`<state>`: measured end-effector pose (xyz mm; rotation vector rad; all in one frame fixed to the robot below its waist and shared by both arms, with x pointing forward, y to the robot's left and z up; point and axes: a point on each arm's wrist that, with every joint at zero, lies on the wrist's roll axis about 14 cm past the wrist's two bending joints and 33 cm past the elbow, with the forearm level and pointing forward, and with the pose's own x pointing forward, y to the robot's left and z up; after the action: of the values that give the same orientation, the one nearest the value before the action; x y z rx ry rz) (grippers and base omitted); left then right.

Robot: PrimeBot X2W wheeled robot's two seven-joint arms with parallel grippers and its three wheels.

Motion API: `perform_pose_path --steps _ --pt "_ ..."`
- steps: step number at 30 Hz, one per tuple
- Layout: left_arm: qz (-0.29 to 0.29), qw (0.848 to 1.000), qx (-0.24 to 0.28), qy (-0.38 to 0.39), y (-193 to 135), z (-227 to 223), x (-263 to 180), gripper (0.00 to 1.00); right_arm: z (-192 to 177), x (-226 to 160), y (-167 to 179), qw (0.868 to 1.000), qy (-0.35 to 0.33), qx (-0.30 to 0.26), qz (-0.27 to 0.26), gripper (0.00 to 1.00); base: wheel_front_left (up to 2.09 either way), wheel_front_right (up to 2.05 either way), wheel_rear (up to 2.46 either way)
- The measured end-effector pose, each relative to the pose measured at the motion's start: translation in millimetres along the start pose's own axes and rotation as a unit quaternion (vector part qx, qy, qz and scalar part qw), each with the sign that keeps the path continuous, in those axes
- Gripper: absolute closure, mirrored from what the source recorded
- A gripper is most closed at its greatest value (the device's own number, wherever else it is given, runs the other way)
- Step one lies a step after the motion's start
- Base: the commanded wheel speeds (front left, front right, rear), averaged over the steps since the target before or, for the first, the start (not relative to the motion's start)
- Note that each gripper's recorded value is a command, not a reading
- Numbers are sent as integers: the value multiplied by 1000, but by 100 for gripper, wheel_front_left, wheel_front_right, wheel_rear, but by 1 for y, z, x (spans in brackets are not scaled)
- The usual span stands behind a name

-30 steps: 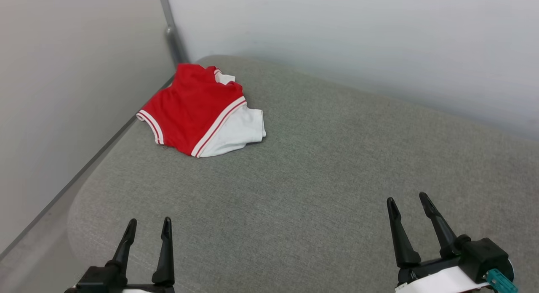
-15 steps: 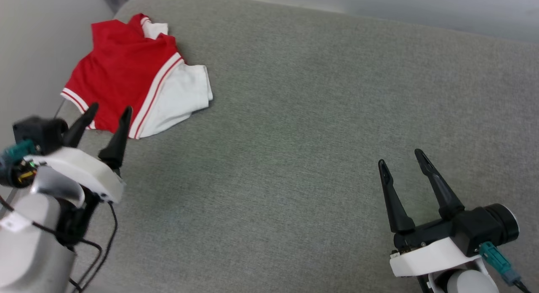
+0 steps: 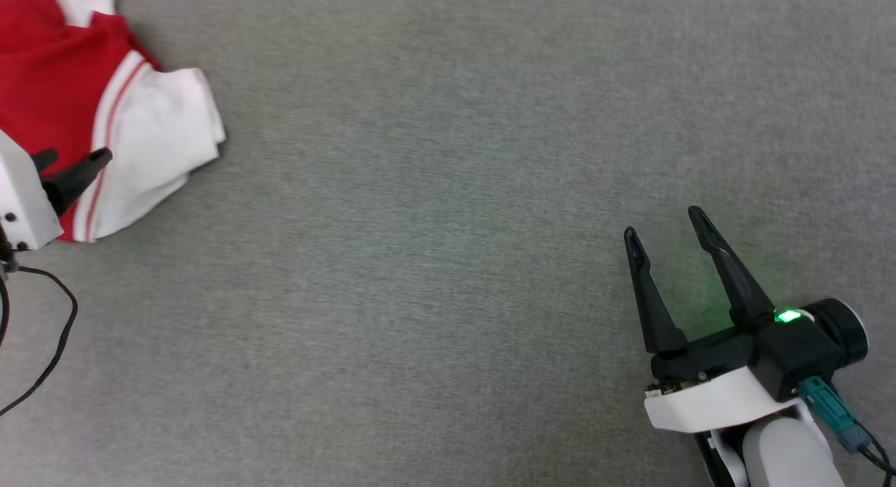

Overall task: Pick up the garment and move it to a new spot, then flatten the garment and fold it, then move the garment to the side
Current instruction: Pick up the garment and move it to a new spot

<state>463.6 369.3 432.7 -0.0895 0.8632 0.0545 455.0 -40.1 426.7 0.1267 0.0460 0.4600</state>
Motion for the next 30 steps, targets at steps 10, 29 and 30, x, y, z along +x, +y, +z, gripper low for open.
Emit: perform_pose_path --steps 10,29,30 --pt "-35 987 -11 155 -18 -41 41 0 -23 -6 -27 999 28 1 -36 0 0 0 0" --pt "-89 988 -13 129 -50 -41 35 100 -9 -7 -29 999 14 -12 -40 0 0 0 0" --pt "-103 988 -9 118 -59 -38 32 100 -5 -8 -29 999 10 -13 -41 0 0 0 0"
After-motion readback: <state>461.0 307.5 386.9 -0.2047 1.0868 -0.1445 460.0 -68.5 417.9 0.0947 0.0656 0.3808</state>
